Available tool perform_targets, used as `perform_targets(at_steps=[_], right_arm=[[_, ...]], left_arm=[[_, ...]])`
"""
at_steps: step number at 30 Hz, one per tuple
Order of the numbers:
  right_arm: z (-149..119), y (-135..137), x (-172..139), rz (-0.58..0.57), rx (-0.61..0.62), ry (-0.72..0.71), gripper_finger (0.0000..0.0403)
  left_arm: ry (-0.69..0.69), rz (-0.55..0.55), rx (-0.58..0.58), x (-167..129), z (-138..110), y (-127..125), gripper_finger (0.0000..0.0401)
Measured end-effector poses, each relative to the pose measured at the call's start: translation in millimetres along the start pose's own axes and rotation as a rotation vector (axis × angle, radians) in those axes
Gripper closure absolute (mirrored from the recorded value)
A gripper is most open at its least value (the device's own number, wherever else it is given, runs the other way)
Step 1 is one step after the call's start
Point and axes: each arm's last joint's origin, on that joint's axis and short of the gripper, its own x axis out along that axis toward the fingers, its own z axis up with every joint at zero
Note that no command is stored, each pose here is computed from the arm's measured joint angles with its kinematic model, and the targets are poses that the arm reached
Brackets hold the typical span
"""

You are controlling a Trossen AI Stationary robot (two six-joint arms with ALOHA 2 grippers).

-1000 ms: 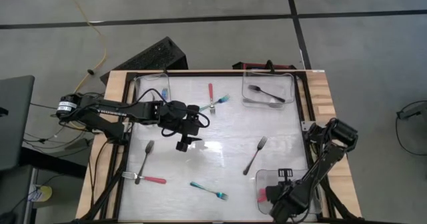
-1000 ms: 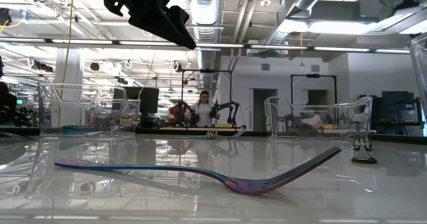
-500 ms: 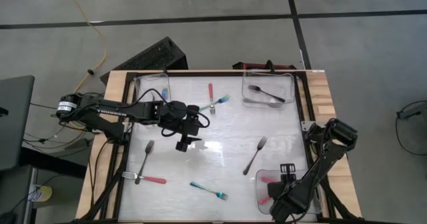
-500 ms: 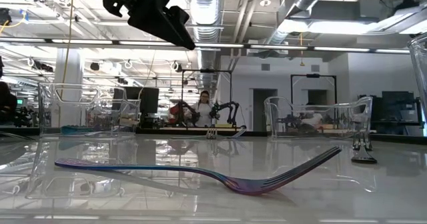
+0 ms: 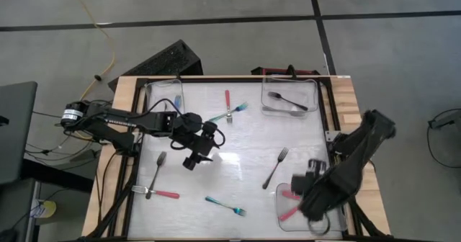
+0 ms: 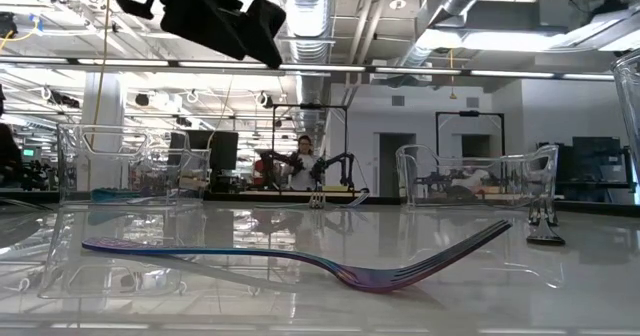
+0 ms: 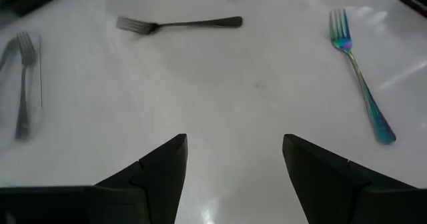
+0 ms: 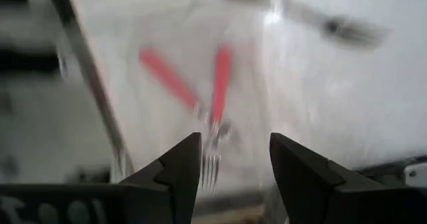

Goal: Sort silverware by color (type)
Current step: Put the blue fork into the left transparent bin

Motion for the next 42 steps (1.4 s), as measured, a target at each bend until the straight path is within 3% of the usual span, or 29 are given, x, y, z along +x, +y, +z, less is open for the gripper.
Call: perform_targets(at_steps=[6,12,18,23,28,34,42], right_arm=[[-8.4,-40.8,-47.4,0.005,0.144,-0.414,0.0205],[-13.4,-68.0,-69.7,0.019,0.197,-0.567,0.0205],[-6.1,-77.2,-72.2,0.017,0.231,-0.581,0.0205],[-0.8,-79.5,-69.1,0.004,0.056,-0.500,0.0205],[-1.1,-79.6,-69.1,-0.038,-0.128,-0.493,0.0205],[-0.4,-81.9,-68.5,-0.091,-0.277,-0.480,0.0205],[-1.3,-90.1,-65.2,-0.079,-0.307,-0.361,0.0205]], left_arm=[[0.005,-0.034,0.159,2.0,-2.5,-13.7,0.0169],[0.104,-0.095,0.318,4.2,-17.0,-35.1,0.0169],[0.196,-0.177,0.310,24.9,-36.1,-63.0,0.0169],[0.195,-0.244,0.334,57.6,-58.7,-102.6,0.0169],[0.114,-0.160,0.316,90.6,-67.9,-127.7,0.0169],[0.129,-0.136,0.200,135.7,-73.2,-138.2,0.0169],[0.181,-0.109,0.168,175.6,-84.7,-141.3,0.0180]])
